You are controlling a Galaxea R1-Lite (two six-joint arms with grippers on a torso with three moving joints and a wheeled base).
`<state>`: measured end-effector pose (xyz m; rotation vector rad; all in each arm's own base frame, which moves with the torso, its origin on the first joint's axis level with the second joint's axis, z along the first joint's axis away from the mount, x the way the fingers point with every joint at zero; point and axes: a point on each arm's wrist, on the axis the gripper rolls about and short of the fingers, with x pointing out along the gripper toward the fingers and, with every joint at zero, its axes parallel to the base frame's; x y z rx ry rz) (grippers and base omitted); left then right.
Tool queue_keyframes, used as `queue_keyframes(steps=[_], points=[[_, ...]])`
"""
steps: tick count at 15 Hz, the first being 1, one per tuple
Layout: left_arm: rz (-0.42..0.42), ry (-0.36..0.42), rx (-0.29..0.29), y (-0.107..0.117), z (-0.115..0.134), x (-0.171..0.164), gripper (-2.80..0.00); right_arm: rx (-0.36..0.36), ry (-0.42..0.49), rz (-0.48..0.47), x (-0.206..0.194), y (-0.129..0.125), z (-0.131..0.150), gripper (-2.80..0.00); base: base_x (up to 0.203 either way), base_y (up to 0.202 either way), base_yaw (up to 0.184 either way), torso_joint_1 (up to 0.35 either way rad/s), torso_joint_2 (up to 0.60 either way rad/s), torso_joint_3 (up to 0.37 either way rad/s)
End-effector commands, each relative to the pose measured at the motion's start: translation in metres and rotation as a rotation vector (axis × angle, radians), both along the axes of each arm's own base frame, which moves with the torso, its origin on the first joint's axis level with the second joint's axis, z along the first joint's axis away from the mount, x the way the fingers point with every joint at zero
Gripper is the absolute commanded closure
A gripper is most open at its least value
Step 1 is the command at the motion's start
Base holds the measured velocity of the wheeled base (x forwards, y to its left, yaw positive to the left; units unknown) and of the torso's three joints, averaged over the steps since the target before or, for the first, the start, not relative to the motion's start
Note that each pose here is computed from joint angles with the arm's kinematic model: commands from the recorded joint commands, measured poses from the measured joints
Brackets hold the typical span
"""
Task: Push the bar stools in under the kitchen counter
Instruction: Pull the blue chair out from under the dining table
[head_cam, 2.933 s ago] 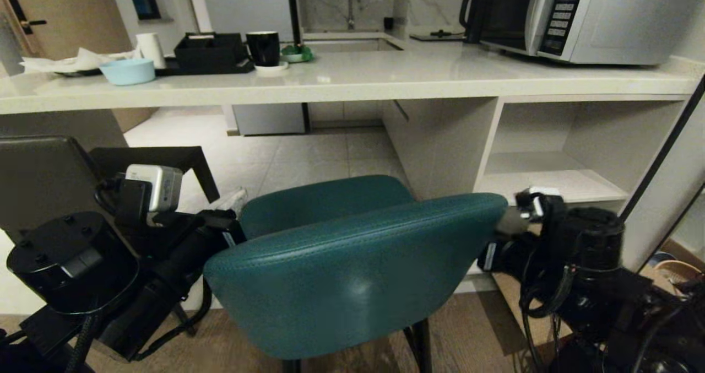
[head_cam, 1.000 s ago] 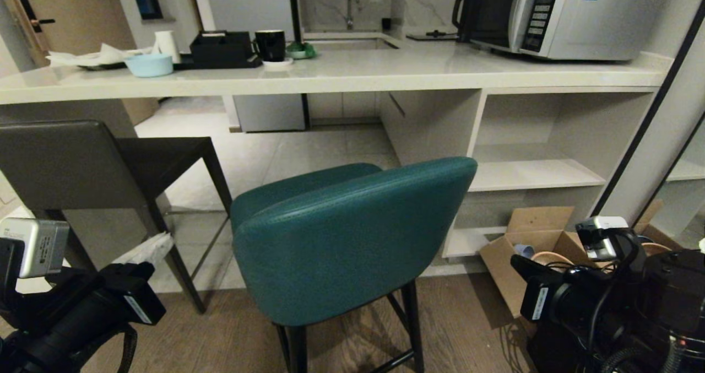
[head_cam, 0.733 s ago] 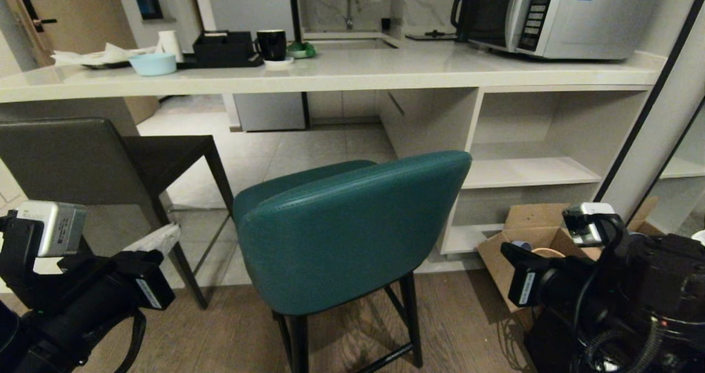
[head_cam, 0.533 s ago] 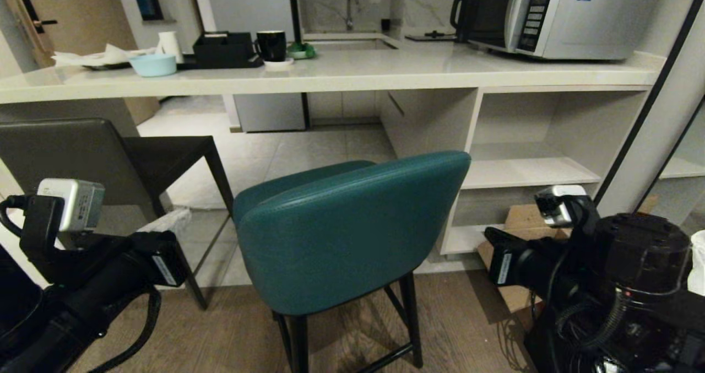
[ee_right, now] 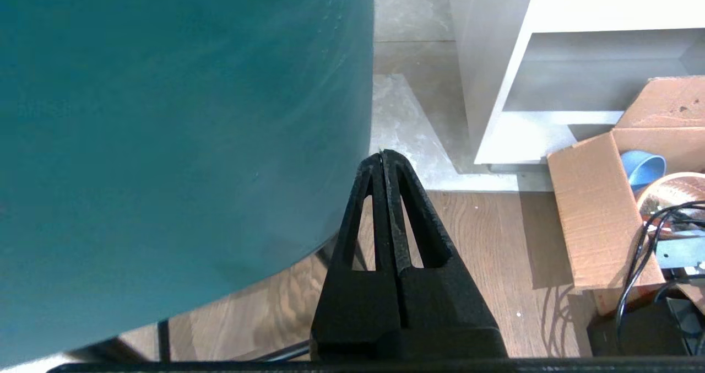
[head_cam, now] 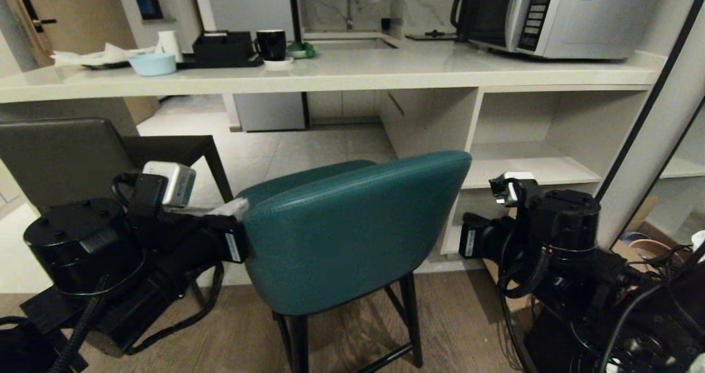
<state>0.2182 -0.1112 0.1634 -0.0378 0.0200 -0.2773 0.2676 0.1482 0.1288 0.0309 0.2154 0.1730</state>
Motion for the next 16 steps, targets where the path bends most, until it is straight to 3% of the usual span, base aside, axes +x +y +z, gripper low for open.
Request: queue_keyframes(steps=[1, 16], points=[[-0.010, -0.001, 0.001, -0.011, -0.002, 0.013, 0.00, -0.005, 0.004, -0.006, 0.008, 0.003, -0.005, 0.00, 0.000, 0.000, 0.000, 0.000, 0.00, 0.000], [-0.036, -0.004, 0.019, -0.028, -0.005, 0.026, 0.00, -0.010, -0.006, -0.039, 0.042, 0.009, -0.010, 0.00, 0.000, 0.000, 0.000, 0.000, 0.00, 0.000]])
